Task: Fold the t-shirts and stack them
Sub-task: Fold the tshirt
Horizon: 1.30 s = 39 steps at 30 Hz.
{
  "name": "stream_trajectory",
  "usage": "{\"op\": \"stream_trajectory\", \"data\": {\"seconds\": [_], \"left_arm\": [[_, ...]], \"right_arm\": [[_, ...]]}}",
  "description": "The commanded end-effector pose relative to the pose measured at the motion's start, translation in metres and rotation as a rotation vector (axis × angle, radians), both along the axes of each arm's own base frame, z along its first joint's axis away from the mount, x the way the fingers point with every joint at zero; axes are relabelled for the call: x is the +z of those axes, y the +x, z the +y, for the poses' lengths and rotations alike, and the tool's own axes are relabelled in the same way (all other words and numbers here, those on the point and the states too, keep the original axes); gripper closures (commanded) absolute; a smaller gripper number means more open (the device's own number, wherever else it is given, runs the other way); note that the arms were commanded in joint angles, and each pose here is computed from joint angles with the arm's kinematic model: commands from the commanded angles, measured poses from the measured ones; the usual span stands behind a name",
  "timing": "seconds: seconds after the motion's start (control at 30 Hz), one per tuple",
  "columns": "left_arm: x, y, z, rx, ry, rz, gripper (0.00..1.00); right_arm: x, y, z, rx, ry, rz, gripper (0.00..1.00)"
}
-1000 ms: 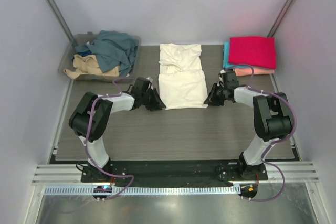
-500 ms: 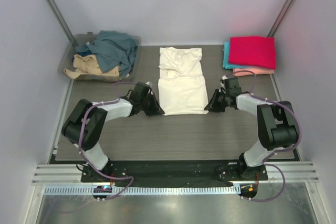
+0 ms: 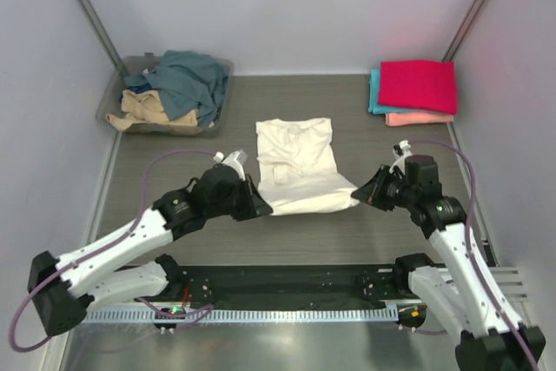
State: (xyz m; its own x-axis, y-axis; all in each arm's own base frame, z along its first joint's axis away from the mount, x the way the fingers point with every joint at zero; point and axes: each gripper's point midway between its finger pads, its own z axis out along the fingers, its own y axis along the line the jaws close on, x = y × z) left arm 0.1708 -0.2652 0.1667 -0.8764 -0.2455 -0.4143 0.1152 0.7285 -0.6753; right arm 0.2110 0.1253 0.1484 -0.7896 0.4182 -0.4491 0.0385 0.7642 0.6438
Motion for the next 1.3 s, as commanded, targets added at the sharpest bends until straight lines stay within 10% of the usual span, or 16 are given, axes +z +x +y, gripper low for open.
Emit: {"op": "stream_trajectory", "data": {"seconds": [0.0,0.43,1.27], "left_arm": [[0.022,-0.019,0.024,0.099,0.017,0.021,1.00],[0.065,0.011,0.044,0.183,0.163,-0.064,1.00],[0.005,0.170,0.046,0.157,0.148,0.155,1.00]], "right_arm": [[0.012,-0.045,-0.002,-0.018,0.031,0.086,0.99],[0.062,-0.004,-0.013,-0.009,-0.099,0.036,0.99],[0.021,0.168,-0.009,-0.039,-0.220,0.106,0.99]]}}
